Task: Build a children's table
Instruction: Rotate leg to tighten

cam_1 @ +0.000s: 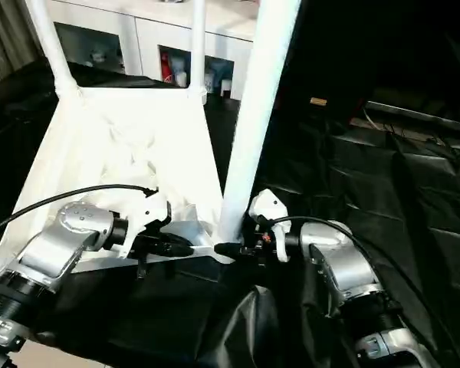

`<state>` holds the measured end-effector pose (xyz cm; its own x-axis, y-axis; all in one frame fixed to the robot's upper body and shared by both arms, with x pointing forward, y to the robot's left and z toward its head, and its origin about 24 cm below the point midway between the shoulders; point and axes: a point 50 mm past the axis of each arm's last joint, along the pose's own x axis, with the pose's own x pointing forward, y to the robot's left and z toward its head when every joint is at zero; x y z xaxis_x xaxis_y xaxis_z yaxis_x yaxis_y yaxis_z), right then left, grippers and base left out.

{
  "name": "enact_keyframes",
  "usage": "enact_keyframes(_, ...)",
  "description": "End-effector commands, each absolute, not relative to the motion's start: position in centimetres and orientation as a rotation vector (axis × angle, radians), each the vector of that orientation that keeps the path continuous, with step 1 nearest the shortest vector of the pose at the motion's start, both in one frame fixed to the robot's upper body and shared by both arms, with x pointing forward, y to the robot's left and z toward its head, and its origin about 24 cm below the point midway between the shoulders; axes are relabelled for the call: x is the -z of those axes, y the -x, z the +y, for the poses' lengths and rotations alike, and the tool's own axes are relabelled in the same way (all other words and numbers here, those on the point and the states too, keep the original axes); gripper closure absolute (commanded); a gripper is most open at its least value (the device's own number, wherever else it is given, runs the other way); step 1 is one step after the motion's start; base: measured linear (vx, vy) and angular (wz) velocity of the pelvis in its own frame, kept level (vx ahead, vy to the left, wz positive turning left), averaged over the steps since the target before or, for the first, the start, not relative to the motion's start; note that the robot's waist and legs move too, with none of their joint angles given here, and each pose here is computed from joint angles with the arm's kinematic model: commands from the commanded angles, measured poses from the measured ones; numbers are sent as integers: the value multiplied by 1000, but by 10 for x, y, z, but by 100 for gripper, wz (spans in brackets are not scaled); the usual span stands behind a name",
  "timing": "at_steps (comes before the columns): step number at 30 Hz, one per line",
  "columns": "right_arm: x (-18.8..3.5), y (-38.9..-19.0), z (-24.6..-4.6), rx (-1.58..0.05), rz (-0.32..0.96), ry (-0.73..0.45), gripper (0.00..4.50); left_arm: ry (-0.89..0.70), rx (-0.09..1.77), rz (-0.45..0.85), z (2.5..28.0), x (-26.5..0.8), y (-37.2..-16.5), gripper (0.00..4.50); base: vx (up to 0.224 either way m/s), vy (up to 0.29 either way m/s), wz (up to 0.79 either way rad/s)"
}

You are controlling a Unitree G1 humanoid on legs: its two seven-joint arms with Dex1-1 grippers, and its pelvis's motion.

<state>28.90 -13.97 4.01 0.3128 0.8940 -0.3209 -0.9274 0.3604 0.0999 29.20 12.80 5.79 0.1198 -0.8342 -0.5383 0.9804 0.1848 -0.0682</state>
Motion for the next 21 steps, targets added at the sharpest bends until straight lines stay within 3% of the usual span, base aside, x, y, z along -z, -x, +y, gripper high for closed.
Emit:
enact_keyframes(1, -37, -291, -144, -1133, 344, 66, 181, -294, 1355, 523, 124, -55, -290, 450, 0, 0, 0)
enact_keyframes(5, -29, -295, -147, -1013, 358, 33, 181, -321, 1261, 555, 119, -48, -297, 450, 0, 0, 0)
enact_keyframes(12, -8, -314, -135, -501, 391, -48, 183, -309, 997, 509, 62, -43, -326, 450, 0, 0, 0)
enact_keyframes(14, -9, -314, -127, -494, 383, -56, 183, -317, 984, 502, 57, -43, -328, 450, 0, 0, 0)
enact_keyframes(15, -14, -313, -110, -523, 343, -50, 183, -333, 971, 488, 51, -44, -331, 450, 0, 0, 0)
enact_keyframes(18, -29, -308, -85, -663, 234, -50, 183, -343, 1017, 471, 50, -46, -329, 450, 0, 0, 0)
enact_keyframes(20, -32, -308, -84, -677, 211, -46, 183, -338, 1026, 475, 51, -46, -328, 450, 0, 0, 0)
enact_keyframes(21, -34, -308, -84, -695, 200, -52, 127, -336, 1033, 480, 54, -45, -328, 450, 0, 0, 0)
